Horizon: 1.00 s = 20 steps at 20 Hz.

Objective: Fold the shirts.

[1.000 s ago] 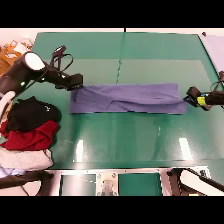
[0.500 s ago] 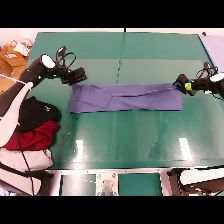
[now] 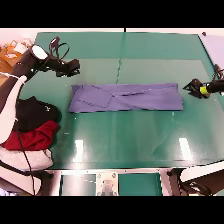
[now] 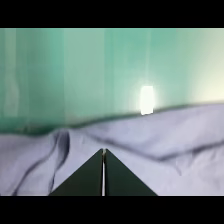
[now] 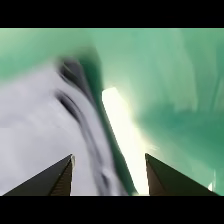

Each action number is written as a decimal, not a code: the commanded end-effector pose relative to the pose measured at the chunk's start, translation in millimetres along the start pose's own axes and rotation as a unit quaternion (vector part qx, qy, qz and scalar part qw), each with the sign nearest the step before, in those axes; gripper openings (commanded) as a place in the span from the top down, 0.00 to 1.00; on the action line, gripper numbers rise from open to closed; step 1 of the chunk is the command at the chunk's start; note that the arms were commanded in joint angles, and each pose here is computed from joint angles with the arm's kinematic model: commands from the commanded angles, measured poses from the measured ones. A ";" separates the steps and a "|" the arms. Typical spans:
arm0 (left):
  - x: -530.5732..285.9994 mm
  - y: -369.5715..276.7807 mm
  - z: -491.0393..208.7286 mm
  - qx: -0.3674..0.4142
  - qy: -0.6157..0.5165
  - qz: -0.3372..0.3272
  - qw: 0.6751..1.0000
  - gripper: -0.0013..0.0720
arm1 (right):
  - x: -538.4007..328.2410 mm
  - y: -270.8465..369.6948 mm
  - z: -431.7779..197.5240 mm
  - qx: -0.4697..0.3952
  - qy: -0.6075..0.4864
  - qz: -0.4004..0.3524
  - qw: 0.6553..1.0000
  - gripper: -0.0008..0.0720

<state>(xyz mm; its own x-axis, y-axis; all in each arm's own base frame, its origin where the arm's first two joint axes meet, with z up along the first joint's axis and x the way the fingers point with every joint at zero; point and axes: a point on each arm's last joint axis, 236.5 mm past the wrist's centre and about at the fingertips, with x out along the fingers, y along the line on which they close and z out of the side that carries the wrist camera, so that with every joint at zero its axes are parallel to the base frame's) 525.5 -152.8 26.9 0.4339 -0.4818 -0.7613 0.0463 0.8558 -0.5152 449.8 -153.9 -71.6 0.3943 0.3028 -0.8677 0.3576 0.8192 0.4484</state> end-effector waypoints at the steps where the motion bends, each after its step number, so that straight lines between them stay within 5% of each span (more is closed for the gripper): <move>1: -2.9 -0.1 -14.9 0.009 0.035 -0.002 0.999 0.94 | 27.5 -17.4 -42.9 -0.038 0.105 0.035 0.993 0.28; 6: -3.8 -1.1 -26.4 0.011 0.060 -0.005 0.998 0.94 | 51.7 35.1 -47.2 -0.055 0.145 0.152 0.976 0.30; 8: -0.9 -8.2 -31.1 0.019 0.065 -0.008 0.998 0.94 | 53.0 48.3 -46.0 -0.076 0.151 0.156 0.973 0.52; 10: 6.8 -22.8 -36.6 0.040 0.067 -0.014 0.997 0.94 | 48.1 62.4 -45.1 -0.094 0.158 0.162 0.969 0.97; 15: 57.4 -79.8 -78.6 0.067 0.101 -0.053 0.991 0.94 | -13.9 101.9 -34.6 -0.118 0.170 0.171 0.963 0.97; 20: 140.2 -185.8 -161.7 0.077 0.128 -0.173 0.974 0.94 | -108.9 165.6 -43.4 -0.152 0.130 0.168 0.965 0.97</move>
<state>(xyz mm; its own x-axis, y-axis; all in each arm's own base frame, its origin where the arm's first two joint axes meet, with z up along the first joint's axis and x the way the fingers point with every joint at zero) 453.1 -337.9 -32.2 0.1562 -0.6747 -0.7214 0.2731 0.7314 -0.6249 446.3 -48.8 33.2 0.1921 0.6541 -0.7316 -0.0006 0.7456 0.6664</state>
